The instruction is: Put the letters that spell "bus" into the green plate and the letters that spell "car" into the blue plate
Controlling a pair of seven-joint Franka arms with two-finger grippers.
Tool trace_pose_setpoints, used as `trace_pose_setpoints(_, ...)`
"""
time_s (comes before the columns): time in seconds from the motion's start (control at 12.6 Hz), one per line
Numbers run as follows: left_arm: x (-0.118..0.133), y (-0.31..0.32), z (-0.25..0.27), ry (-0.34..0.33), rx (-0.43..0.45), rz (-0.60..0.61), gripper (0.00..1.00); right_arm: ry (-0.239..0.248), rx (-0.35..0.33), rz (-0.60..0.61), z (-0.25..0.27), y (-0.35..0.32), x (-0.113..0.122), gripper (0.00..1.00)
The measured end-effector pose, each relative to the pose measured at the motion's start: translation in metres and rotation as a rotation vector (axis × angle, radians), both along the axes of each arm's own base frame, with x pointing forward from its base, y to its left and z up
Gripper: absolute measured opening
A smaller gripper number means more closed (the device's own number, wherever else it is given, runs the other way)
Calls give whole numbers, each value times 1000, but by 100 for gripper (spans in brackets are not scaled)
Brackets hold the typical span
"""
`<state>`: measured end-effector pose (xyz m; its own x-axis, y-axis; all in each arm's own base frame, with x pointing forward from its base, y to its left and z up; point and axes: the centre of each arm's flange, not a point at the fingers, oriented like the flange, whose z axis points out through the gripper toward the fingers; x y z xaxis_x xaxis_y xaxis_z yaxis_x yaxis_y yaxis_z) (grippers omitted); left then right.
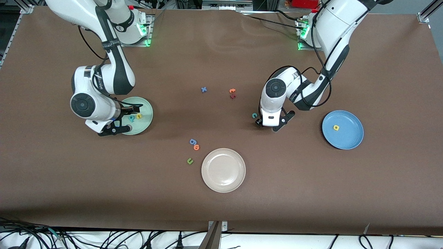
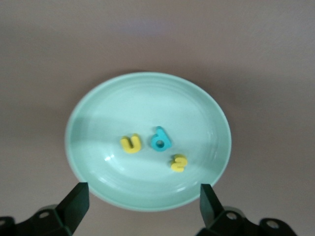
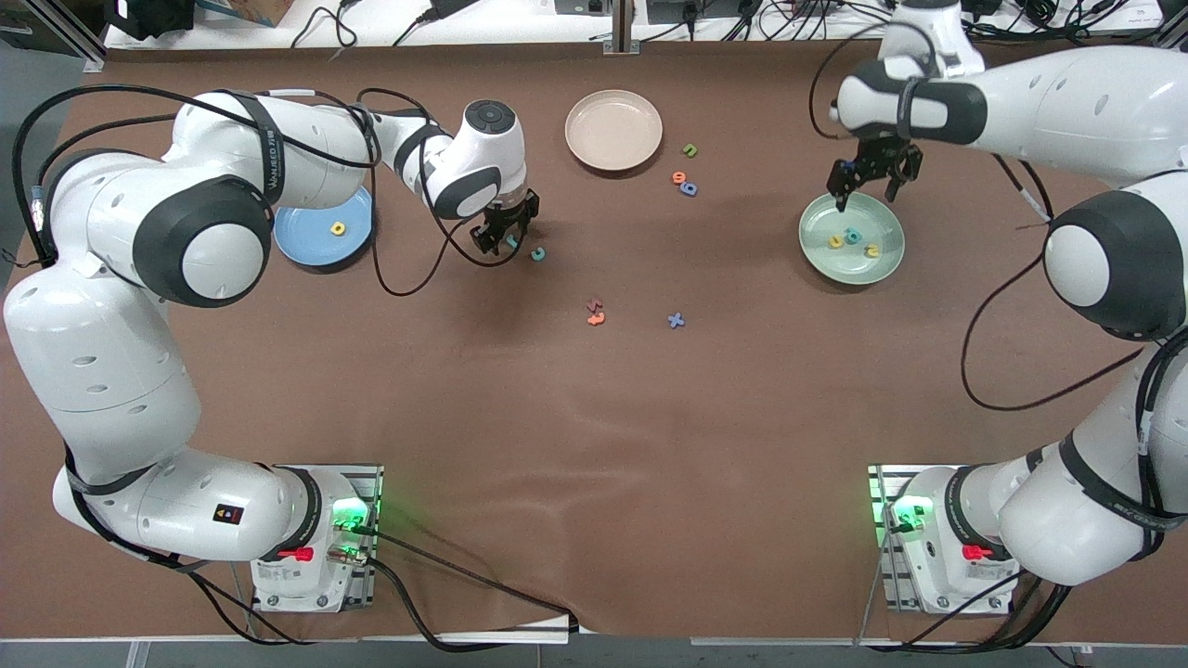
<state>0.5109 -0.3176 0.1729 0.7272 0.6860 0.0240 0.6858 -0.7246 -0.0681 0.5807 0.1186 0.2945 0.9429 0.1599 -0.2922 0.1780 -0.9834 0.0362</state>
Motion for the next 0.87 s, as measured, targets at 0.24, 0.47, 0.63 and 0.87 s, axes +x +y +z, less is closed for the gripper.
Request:
trace_pose_setpoints(0.24,10,0,7,-20,-8,11,72,15,-7,-61,88,18,22,100)
trace_pose_setpoints(0.47,9,1,2,-12,-6,12,68,-40,23,-74,166,12,25,100)
trace_pose_setpoints(0.63,7,1,-4,-2,-4,12,68,-71,58,-79,210,2,14,100)
trace_pose_setpoints(0.87,7,1,-4,-1,-4,12,68,-145,96,-69,266,-17,-5,100)
